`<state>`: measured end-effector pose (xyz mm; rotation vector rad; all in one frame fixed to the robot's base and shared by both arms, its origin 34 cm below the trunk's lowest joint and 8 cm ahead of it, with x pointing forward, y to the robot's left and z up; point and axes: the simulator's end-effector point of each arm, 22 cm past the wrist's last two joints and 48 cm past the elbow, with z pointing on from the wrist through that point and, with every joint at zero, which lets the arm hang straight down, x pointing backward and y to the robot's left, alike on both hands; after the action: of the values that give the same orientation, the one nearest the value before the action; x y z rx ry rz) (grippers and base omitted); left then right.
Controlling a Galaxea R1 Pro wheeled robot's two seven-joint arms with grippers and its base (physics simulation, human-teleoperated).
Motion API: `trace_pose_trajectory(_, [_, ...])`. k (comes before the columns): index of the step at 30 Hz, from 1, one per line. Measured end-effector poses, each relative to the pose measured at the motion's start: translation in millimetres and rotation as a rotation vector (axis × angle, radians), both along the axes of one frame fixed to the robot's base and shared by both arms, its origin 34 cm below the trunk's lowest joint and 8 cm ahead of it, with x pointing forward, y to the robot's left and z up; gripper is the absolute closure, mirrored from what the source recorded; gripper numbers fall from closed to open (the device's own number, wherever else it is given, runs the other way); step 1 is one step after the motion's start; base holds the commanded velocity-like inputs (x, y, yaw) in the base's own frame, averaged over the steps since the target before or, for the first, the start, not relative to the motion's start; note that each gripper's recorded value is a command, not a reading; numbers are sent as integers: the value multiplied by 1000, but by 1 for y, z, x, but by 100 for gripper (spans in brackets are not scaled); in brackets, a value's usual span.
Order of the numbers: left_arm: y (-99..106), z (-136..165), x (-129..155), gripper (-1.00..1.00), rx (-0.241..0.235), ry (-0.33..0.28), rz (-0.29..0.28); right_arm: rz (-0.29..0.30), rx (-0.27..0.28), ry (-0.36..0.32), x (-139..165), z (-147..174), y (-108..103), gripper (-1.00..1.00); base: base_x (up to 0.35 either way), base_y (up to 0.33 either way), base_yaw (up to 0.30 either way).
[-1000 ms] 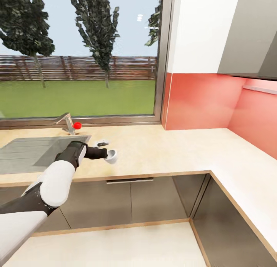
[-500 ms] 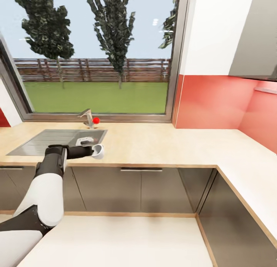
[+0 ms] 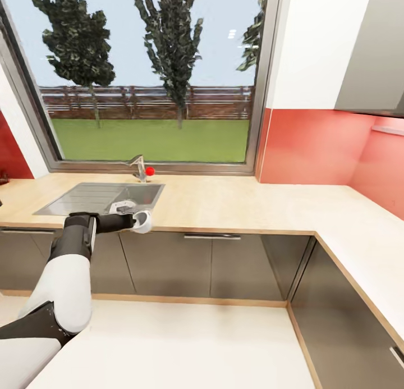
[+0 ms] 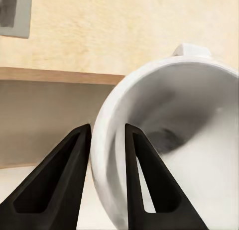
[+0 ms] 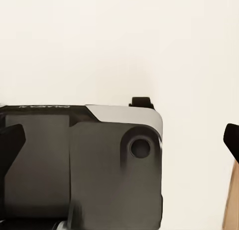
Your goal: Set up a coffee station on the kitchen countertop: keep the coffee maker on the countertop, move the bottle of coffee from the kitchen shelf to the counter next to the coffee maker, place a paper coffee filter on top of the coffee maker, put the saucer next to the coffee maker with the coffee cup on the saucer, and place the electric kettle next to the coffee maker.
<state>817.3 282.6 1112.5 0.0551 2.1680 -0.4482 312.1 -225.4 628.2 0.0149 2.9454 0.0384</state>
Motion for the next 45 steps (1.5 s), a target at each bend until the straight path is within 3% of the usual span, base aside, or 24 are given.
trace_pose_trajectory(4, [2, -28, -13, 100, 2, 36, 2, 1, 0, 0, 0, 0, 0, -100, -3, 2, 271])
trace_pose_trajectory(10, [6, -53, -23, 100, 55, -16, -18, 2, 0, 0, 0, 0, 0, -100, 0, 0, 277])
trace_pose_trajectory(14, [14, -74, -37, 100, 74, -10, -11, 3, 1, 0, 0, 0, 1, -100, 0, 0, 278])
trace_pose_trajectory(15, [14, -80, -43, 100, 65, -7, -7, 4, 1, 0, 0, 0, 1, -100, 0, 0, 278])
trace_pose_trajectory(16, [7, -95, -58, 100, -41, -22, 12, 4, 1, -1, 0, 0, 1, -100, 0, 0, 278])
trace_pose_trajectory(20, [28, -119, -78, 100, -43, -56, 38, 4, 1, 0, 0, 0, 1, -100, 0, 0, 278])
trace_pose_trajectory(24, [45, -147, -102, 100, -18, -31, 53, 4, 1, 0, 0, 0, 1, -100, 0, 0, 278])
trace_pose_trajectory(28, [49, -151, -106, 100, -18, -25, 60, 4, 1, -1, 0, 0, 1, -100, 0, 0, 278])
trace_pose_trajectory(31, [66, -152, -111, 100, -55, -31, 116, 4, 1, -2, 1, 0, 1, -100, 240, 98, 278])
trace_pose_trajectory(45, [67, -152, -112, 100, -66, -31, 126, 3, 0, -5, 1, 1, 1, -100, 278, 199, 108])
